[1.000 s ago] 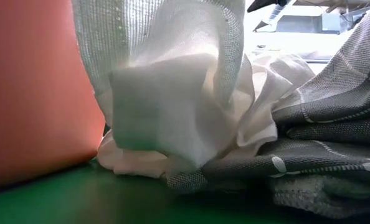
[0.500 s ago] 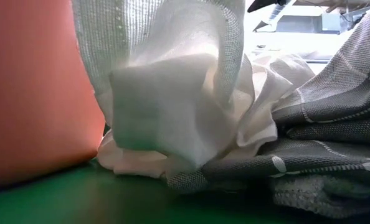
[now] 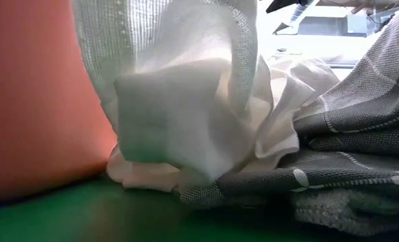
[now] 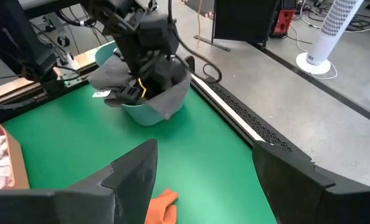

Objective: Sort microfiber towel by color & place in baskets
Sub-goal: Put the black microfiber towel into the green bin

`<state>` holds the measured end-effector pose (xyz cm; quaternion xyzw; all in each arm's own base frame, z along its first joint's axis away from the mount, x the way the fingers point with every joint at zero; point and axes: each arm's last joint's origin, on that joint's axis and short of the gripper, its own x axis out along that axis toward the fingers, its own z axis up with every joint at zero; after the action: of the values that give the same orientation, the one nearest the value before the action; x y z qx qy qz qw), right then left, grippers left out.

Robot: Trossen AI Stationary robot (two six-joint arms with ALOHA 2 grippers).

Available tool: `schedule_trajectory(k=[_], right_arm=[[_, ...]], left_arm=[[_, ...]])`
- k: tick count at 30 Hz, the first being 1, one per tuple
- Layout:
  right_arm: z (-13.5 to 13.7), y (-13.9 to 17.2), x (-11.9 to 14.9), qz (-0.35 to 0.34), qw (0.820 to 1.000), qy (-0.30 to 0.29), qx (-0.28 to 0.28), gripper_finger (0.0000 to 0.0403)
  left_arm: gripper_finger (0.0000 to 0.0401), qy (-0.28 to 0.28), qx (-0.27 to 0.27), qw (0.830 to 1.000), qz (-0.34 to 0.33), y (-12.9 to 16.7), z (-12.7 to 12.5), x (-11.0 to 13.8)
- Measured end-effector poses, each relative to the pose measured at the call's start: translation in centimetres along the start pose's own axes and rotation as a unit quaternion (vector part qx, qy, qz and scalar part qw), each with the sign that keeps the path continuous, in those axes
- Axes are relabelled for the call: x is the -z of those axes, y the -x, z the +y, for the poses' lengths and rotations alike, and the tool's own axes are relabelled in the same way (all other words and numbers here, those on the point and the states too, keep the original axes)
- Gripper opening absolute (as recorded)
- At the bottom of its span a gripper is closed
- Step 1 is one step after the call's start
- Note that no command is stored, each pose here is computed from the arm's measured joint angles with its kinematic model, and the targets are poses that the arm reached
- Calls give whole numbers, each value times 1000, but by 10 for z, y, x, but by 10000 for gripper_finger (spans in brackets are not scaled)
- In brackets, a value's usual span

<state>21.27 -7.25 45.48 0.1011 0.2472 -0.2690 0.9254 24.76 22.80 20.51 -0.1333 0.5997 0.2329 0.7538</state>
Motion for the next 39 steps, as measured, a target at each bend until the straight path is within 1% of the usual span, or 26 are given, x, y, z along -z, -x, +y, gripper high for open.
schedule_trajectory(k=[5, 11, 13, 15, 17, 19, 21, 23, 25, 28, 30, 31, 33, 35, 39], right_arm=[[2, 0, 1, 2, 1000, 2, -4, 291], [1, 0, 1, 2, 1000, 4, -2, 291], [1, 0, 0, 2, 1000, 4, -2, 291], [1, 0, 1, 2, 1000, 4, -2, 291], [1, 0, 0, 1, 1000, 5, -3, 291], [2, 0, 0, -1, 1000, 7, -4, 291], [2, 0, -1, -6, 1000, 11, -4, 291], [2, 0, -3, -14, 1000, 14, -6, 291], [2, 1, -4, -19, 1000, 15, -7, 291], [4, 1, -4, -24, 1000, 15, -10, 291], [5, 1, -4, -25, 999, 17, -14, 291], [6, 1, -4, -24, 999, 18, -16, 291], [9, 2, -4, -24, 999, 21, -21, 291], [10, 2, -3, -24, 999, 22, -24, 291], [11, 2, -3, -24, 999, 21, -25, 291]], left_arm=[[67, 0, -7, 999, -43, 36, 0, -1], [67, 7, -16, 997, -76, 90, -1, 11], [67, 35, -14, 997, -67, 105, -2, 20], [67, 58, -5, 998, -29, 113, -5, 33], [67, 62, 9, 998, 24, 112, -9, 47], [67, 54, 24, 996, 69, 103, -14, 58], [67, 44, 28, 995, 91, 87, -17, 65], [67, 47, 27, 994, 90, 66, -18, 71], [67, 68, 18, 994, 83, 45, -14, 76], [66, 129, 7, 989, 76, 19, -4, 82], [66, 164, 24, 983, 72, 9, 0, 83], [66, 171, 36, 982, 76, 6, 2, 84], [66, 170, 45, 981, 86, 7, 4, 82], [66, 163, 45, 982, 79, 16, 5, 75], [66, 149, 45, 986, 58, 50, 10, 59]])
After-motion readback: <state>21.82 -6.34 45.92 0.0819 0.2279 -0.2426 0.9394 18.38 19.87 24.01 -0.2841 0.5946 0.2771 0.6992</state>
